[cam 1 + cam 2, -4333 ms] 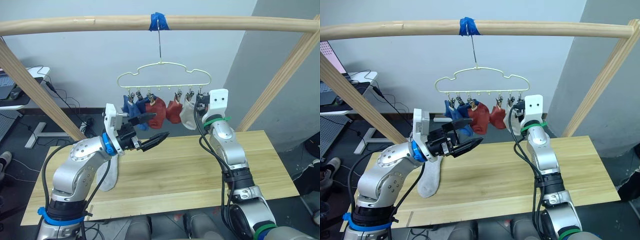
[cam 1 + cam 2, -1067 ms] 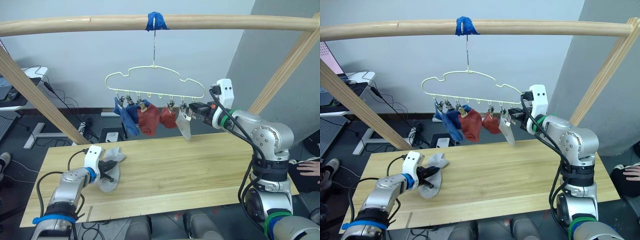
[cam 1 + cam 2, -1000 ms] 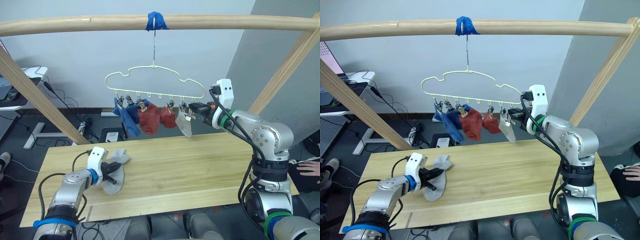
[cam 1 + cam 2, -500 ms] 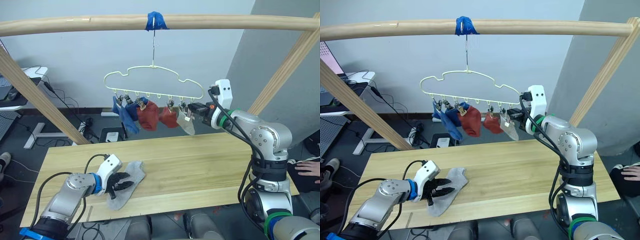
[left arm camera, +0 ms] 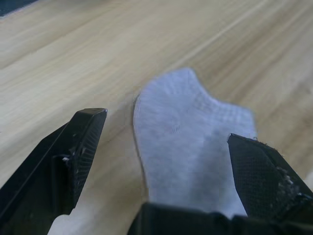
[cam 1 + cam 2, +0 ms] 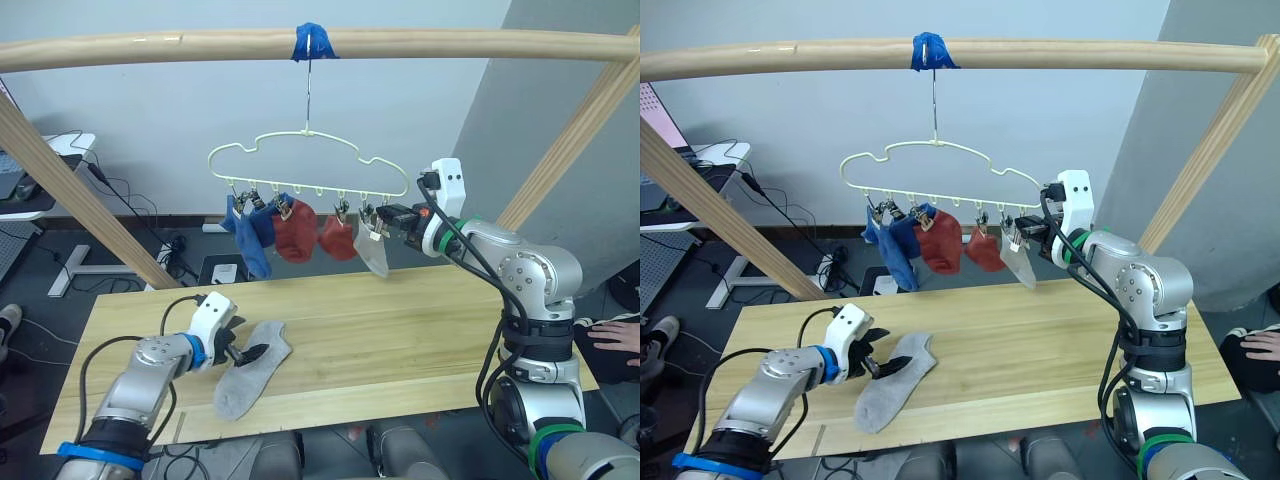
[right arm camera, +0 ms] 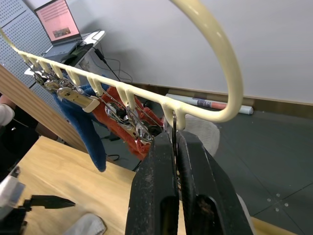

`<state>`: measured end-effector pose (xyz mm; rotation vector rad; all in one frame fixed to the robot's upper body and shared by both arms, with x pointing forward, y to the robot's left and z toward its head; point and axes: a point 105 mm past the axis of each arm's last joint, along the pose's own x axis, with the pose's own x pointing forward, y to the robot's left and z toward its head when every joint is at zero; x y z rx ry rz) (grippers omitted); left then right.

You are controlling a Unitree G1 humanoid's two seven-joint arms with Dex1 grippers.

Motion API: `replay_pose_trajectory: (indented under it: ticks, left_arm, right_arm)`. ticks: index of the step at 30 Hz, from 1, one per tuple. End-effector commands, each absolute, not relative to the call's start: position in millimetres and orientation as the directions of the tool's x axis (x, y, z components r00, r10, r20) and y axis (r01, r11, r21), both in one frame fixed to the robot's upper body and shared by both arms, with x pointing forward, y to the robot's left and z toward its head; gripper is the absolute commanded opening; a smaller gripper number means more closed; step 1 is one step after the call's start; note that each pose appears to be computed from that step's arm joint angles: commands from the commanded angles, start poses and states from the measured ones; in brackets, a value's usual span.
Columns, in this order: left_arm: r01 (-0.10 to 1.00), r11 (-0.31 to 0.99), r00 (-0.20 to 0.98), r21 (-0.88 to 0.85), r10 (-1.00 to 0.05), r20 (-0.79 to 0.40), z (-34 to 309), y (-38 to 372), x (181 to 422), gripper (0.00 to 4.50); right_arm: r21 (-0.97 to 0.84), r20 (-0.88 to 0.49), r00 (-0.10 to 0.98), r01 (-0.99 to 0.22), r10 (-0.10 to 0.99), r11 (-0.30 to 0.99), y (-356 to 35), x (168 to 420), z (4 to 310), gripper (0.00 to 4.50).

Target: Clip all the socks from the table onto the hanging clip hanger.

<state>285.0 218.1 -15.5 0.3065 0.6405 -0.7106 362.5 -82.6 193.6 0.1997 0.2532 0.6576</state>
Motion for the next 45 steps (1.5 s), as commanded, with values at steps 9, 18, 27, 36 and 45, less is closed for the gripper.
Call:
replay_pose_trajectory:
  ticks: [9,18,27,36,45]
  left_arm:
    - [0.711,0.702,0.526,0.032,-0.501,-0.688,-48.4,217.1,279.4,4.31]
    - [0.749,0.658,0.516,0.071,-0.513,-0.686,-50.2,222.3,271.3,2.24]
    - [0.773,0.634,0.513,-0.001,-0.627,-0.586,-34.3,201.7,267.3,0.59]
    - [0.84,0.509,0.45,-0.19,-0.848,-0.282,45.3,155.7,278.7,0.03]
    - [0.901,0.281,0.294,-0.332,-0.956,-0.011,132.7,99.3,283.2,0.03]
  right_arm:
    - [0.243,-0.113,0.768,-0.594,0.63,0.767,-84.4,358.6,209.5,0.0]
    - [0.244,-0.117,0.768,-0.592,0.629,0.768,-85.0,359.1,207.8,0.0]
    - [0.254,-0.114,0.757,-0.603,0.643,0.756,-85.4,358.4,205.8,0.0]
    - [0.42,-0.108,0.727,-0.585,0.678,0.694,-99.9,352.1,209.3,0.0]
    - [0.643,-0.044,0.623,-0.58,0.781,0.5,-107.2,336.1,222.5,0.0]
